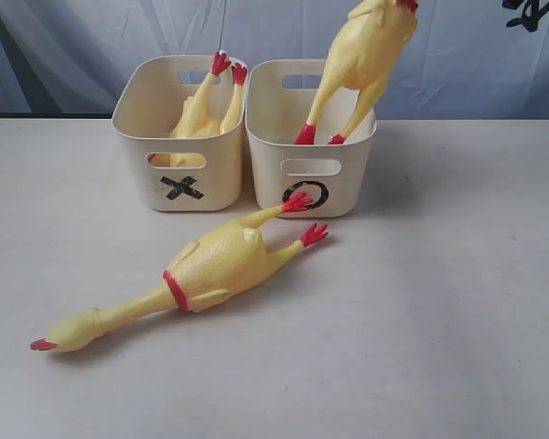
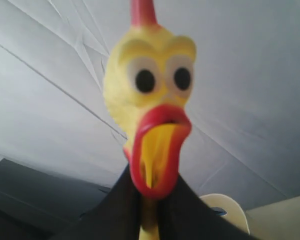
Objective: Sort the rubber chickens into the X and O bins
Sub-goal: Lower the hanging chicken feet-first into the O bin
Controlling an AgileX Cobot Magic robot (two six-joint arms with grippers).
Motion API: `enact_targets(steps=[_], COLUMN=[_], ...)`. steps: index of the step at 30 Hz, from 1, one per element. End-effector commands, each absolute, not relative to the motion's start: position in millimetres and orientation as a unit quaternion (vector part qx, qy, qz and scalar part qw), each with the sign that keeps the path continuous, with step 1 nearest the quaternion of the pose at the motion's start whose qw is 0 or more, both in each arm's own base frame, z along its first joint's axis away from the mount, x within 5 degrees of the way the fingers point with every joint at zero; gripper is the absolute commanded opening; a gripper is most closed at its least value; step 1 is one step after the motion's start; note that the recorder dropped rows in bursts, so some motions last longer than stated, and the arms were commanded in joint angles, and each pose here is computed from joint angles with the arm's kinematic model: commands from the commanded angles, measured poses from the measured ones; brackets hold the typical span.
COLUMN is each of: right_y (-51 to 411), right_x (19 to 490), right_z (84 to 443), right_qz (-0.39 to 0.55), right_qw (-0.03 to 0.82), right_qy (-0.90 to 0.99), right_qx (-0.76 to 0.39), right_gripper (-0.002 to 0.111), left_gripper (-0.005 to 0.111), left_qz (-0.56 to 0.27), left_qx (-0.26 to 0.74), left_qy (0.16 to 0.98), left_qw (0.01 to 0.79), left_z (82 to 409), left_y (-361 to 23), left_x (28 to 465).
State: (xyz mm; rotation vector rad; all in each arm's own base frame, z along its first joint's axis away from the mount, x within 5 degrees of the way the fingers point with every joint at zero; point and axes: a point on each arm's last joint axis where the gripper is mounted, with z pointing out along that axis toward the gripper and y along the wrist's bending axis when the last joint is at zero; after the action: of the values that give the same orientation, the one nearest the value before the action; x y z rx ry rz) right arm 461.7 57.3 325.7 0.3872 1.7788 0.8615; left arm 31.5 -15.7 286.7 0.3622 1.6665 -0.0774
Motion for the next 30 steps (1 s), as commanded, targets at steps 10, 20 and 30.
enact_targets(steps=[10,20,30], right_y=[96,116,126], right_x=[471,473,476], right_z=[291,277,261], right_qz=[0.378,0.377,0.363], right_qw=[0.497,0.484,0.477], right_qy=[0.772,0.783,0.795], right_qx=[0.123,0.102,0.093], right_gripper=[-0.001,-0.001,-0.001], left_gripper=[0.000,0.000,0.000], left_qz=[-0.035,-0.035,-0.035], left_qx=[0.156,0.156,0.156], left_qy=[0.731,0.731,0.731], left_qw=[0.663,0.663,0.663], left_z=[287,287,287], left_y=[-15,-15,-15], left_x=[31,31,31])
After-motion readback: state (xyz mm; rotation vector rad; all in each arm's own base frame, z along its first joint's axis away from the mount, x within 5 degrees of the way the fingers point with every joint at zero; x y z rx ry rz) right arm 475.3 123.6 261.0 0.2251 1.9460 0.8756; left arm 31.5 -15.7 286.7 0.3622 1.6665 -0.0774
